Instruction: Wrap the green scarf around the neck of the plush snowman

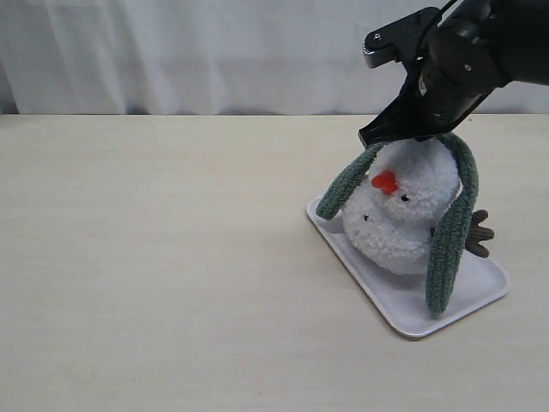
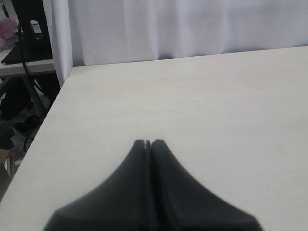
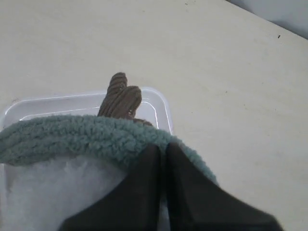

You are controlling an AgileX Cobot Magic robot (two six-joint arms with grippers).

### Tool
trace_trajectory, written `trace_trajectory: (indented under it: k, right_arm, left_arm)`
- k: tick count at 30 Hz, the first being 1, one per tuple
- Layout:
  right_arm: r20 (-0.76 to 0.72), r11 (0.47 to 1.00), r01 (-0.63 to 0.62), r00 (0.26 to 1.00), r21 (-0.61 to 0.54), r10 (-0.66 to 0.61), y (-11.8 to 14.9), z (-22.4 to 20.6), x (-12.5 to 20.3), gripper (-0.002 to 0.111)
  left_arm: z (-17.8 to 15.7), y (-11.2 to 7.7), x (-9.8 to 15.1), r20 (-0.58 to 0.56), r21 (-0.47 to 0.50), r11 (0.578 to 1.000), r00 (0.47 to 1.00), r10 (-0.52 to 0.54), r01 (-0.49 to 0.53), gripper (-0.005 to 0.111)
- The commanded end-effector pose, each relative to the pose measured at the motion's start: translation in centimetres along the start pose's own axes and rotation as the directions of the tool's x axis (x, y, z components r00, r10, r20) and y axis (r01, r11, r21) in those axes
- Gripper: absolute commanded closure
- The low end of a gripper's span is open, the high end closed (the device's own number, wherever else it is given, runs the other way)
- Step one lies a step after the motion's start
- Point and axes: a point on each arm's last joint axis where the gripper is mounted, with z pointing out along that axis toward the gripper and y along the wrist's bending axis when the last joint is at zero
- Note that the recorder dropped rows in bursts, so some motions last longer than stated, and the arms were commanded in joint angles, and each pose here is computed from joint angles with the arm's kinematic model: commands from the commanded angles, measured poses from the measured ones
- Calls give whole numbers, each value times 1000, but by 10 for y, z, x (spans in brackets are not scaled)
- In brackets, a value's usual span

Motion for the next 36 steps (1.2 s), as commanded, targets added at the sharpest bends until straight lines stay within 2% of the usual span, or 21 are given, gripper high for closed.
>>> trace_trajectory:
  k: [1, 9, 15, 18, 19, 21, 23, 25, 26, 27, 29, 31, 36]
  right_arm:
    - [-5, 999, 48, 999, 22, -48, 2, 12, -1, 104]
    - [-23, 998, 46, 999, 37, -45, -1, 8, 1, 104]
    - [-39, 996, -1, 999, 84, 4, -20, -29, 3, 103]
    - [-52, 995, -33, 998, 90, 38, -27, -44, 7, 94]
    - [-52, 995, -52, 997, 84, 56, -29, -52, 9, 84]
    - [-67, 995, -62, 996, 72, 67, -29, -55, 16, 76]
    - [-94, 996, -50, 994, 72, 57, -27, -51, 24, 77]
    - [-101, 996, -61, 992, 71, 68, -32, -40, 32, 90]
    - [-103, 992, -103, 989, 79, 110, -38, -34, 37, 101]
    - [-103, 988, -129, 985, 85, 137, -42, -31, 39, 104]
    - [-103, 984, -158, 981, 84, 167, -51, -22, 46, 104]
    - [-81, 978, -206, 975, 34, 208, -50, -15, 50, 104]
    - [-46, 980, -199, 979, 6, 199, -47, -15, 46, 104]
  left_arm:
    - [0, -1, 0, 11, 9, 1000, 1000, 0, 0, 107]
    - [0, -1, 0, 11, 9, 1000, 1000, 0, 0, 107]
    - [0, -1, 0, 11, 9, 1000, 1000, 0, 0, 107]
    - [0, -1, 0, 11, 9, 1000, 1000, 0, 0, 107]
    - [0, -1, 0, 11, 9, 1000, 1000, 0, 0, 107]
    - [0, -1, 0, 11, 9, 1000, 1000, 0, 0, 107]
    - [0, -1, 0, 11, 9, 1000, 1000, 0, 0, 107]
    - [0, -1, 0, 11, 9, 1000, 1000, 0, 0, 107]
    - [0, -1, 0, 11, 9, 1000, 1000, 0, 0, 107]
    - [0, -1, 0, 11, 9, 1000, 1000, 0, 0, 107]
    - [0, -1, 0, 11, 9, 1000, 1000, 0, 0, 107]
    - [0, -1, 0, 11, 9, 1000, 1000, 0, 0, 107]
    - [0, -1, 0, 11, 9, 1000, 1000, 0, 0, 107]
